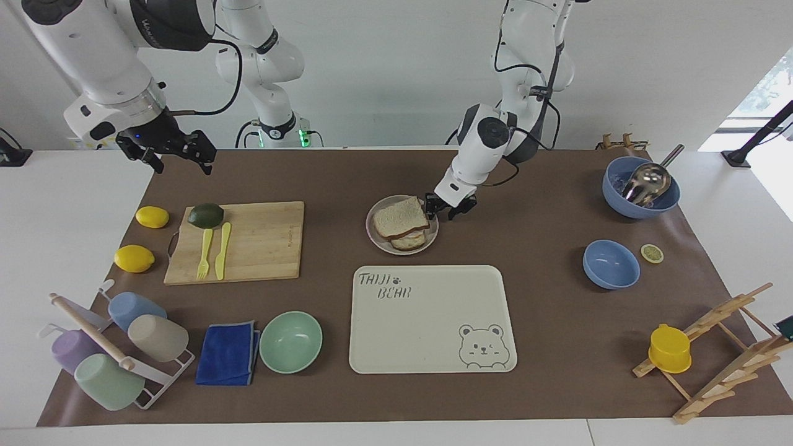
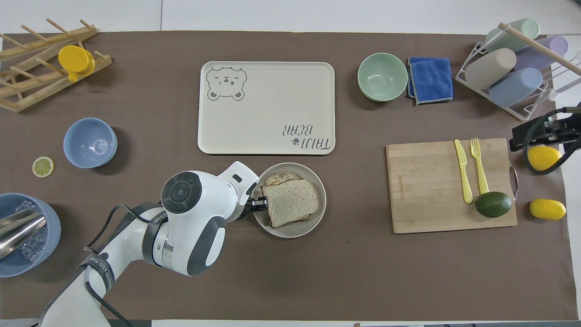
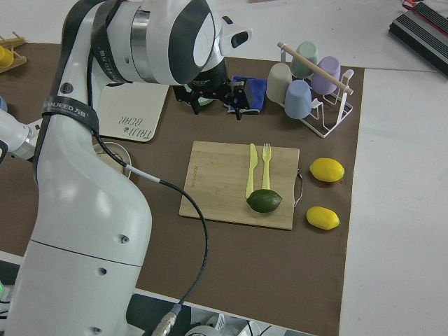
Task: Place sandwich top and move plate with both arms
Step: 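Grasp the rim of the white plate with the left gripper, then slide the plate with the left gripper onto the cream bear tray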
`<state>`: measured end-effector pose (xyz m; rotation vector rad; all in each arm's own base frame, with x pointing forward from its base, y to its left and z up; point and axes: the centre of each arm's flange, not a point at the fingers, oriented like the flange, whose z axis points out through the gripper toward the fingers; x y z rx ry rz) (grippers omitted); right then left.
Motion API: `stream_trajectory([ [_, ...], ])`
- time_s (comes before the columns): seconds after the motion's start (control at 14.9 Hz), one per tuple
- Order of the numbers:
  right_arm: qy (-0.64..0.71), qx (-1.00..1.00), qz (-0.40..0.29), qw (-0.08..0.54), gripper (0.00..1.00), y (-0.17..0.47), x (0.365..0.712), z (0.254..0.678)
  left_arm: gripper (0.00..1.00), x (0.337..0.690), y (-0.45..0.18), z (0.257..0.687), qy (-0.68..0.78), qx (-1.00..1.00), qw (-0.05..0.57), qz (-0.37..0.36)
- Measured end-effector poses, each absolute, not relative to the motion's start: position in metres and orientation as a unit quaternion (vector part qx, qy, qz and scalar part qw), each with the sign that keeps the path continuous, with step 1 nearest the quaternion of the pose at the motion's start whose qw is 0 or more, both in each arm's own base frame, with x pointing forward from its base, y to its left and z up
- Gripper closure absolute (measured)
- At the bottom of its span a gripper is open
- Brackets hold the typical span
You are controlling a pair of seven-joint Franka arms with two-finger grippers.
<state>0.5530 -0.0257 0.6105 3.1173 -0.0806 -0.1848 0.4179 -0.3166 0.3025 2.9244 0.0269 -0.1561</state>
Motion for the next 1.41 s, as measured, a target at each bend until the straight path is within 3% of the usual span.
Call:
stream_trajectory([
  [0.13, -0.026, 0.998, -0.059, 0.009, 0.0, -0.026, 0.553, 0.61, 0.59, 0.418, -0.317, 0.3, 0.009, 0.993, 0.105, -0.054],
  [0.2, -0.026, 0.998, -0.059, 0.009, 0.0, -0.026, 0.553, 0.61, 0.73, 0.418, -0.317, 0.3, 0.01, 0.993, 0.106, -0.053],
  [0.27, -0.026, 0.998, -0.059, 0.009, 0.0, -0.026, 0.553, 0.61, 0.8, 0.418, -0.318, 0.3, 0.01, 0.993, 0.107, -0.052],
  [0.34, -0.026, 0.998, -0.059, 0.009, 0.0, -0.026, 0.553, 0.61, 0.8, 0.418, -0.318, 0.3, 0.01, 0.993, 0.107, -0.052],
  [0.4, -0.026, 0.998, -0.059, 0.009, 0.0, -0.026, 0.553, 0.61, 0.89, 0.419, -0.319, 0.302, 0.011, 0.993, 0.11, -0.051],
  [0.47, -0.026, 0.998, -0.059, 0.009, 0.0, -0.026, 0.553, 0.611, 0.92, 0.42, -0.319, 0.306, 0.012, 0.992, 0.113, -0.048],
  [0.94, -0.025, 0.998, -0.059, 0.009, 0.0, -0.025, 0.553, 0.611, 0.95, 0.431, -0.31, 0.313, 0.028, 0.99, 0.123, -0.059],
  [1.21, -0.021, 0.998, -0.059, 0.009, 0.0, -0.02, 0.553, 0.611, 0.95, 0.48, -0.275, 0.36, 0.041, 0.982, 0.158, -0.09],
  [1.41, -0.021, 0.998, -0.059, 0.009, 0.0, -0.02, 0.553, 0.611, 0.95, 0.519, -0.253, 0.4, 0.056, 0.98, 0.18, -0.063],
])
